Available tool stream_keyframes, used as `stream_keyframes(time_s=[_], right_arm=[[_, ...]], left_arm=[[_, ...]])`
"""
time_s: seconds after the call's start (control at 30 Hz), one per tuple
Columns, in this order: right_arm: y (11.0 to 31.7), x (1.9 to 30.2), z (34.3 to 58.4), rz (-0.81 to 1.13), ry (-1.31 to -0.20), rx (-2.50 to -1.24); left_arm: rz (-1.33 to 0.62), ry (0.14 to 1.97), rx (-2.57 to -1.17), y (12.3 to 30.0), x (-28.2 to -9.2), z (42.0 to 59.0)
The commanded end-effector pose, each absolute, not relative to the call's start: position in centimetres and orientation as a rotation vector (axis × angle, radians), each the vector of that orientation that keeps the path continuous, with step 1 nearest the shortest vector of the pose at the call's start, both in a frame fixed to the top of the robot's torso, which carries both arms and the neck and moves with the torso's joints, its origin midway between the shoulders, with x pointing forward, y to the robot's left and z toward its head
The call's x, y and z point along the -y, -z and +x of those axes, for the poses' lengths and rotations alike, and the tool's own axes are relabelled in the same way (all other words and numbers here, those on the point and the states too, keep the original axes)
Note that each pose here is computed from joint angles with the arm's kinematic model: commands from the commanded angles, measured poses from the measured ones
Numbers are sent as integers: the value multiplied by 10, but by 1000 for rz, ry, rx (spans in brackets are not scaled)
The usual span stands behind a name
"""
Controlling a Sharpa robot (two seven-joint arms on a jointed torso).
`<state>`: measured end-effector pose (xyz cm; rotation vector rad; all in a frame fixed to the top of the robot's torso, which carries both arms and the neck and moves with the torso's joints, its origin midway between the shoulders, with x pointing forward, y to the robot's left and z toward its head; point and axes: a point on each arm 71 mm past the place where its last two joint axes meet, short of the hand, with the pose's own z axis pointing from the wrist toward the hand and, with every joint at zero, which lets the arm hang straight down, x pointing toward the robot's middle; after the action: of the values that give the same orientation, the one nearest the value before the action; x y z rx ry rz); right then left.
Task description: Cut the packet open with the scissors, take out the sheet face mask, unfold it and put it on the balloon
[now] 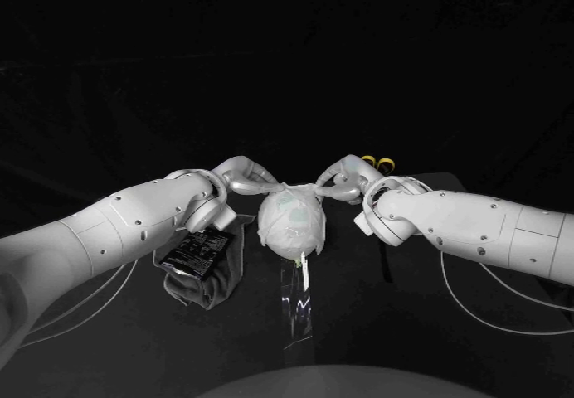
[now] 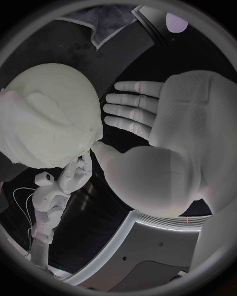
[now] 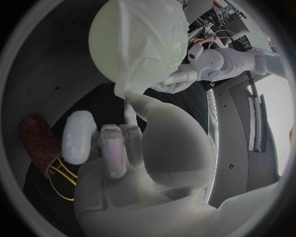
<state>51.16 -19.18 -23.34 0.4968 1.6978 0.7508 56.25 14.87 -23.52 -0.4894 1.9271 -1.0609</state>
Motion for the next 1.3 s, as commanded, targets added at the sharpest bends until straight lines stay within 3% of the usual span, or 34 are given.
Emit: stream_keyframes(time_s=[0.03,0.47,1.3], right_arm=[[233,190,511,483,-756,-1696],[233,190,511,484,-756,-1696],[233,195,512,488,-737,-1691]], left_arm=[[-477,1087,-1974,237,-144,560],[-468,1107,-1986,240,-141,559],[-548,1099,-1842,234,-149,565]])
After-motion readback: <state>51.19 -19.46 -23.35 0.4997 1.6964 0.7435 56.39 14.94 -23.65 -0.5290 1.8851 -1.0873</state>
